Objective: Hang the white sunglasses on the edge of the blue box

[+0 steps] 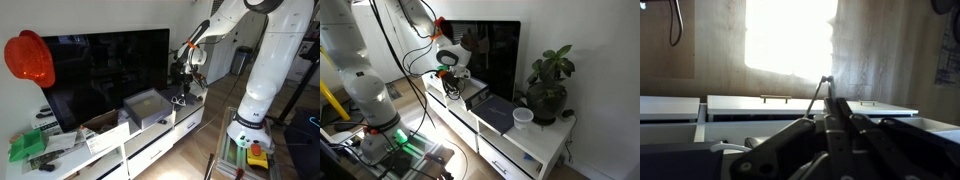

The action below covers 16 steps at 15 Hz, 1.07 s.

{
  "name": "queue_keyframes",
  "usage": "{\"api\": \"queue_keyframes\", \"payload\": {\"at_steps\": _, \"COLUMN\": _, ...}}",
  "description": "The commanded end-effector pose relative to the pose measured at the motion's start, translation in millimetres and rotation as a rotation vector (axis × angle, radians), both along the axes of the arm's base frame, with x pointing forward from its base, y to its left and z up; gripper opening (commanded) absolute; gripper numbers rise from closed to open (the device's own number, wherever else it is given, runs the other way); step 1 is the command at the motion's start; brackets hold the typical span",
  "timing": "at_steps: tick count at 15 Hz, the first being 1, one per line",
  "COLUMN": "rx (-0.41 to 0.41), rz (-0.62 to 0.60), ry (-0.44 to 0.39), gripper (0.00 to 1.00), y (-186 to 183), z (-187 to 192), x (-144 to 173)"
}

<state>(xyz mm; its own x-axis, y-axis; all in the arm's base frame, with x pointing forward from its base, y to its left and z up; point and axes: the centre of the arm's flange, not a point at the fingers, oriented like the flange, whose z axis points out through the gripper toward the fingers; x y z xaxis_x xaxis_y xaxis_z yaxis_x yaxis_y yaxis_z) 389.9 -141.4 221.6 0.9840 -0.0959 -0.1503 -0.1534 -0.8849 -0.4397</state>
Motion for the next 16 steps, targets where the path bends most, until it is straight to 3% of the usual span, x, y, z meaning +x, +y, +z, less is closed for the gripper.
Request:
{"api": "queue_keyframes", "payload": {"at_steps": 1, "rx": 0.006, "rz": 0.105, "ry": -0.13, "gripper": 0.01, "y": 35, "z": 5, "x": -13}}
{"api": "queue_keyframes", "payload": {"at_steps": 6, "rx": -0.022, "rz": 0.252, "ry": -0.265, "gripper": 0.01, "y": 58, "z": -2, "x": -8}}
{"api": "queue_keyframes", "payload": {"at_steps": 10, "rx": 0.057, "rz": 0.286, "ry": -0.391, "gripper": 0.01, "y": 57, "z": -14, "x": -4}}
{"api": "queue_keyframes", "payload": {"at_steps": 16, "rx": 0.165, "rz": 0.31, "ry": -0.484, "gripper": 0.01, "y": 50, "z": -50, "x": -12}}
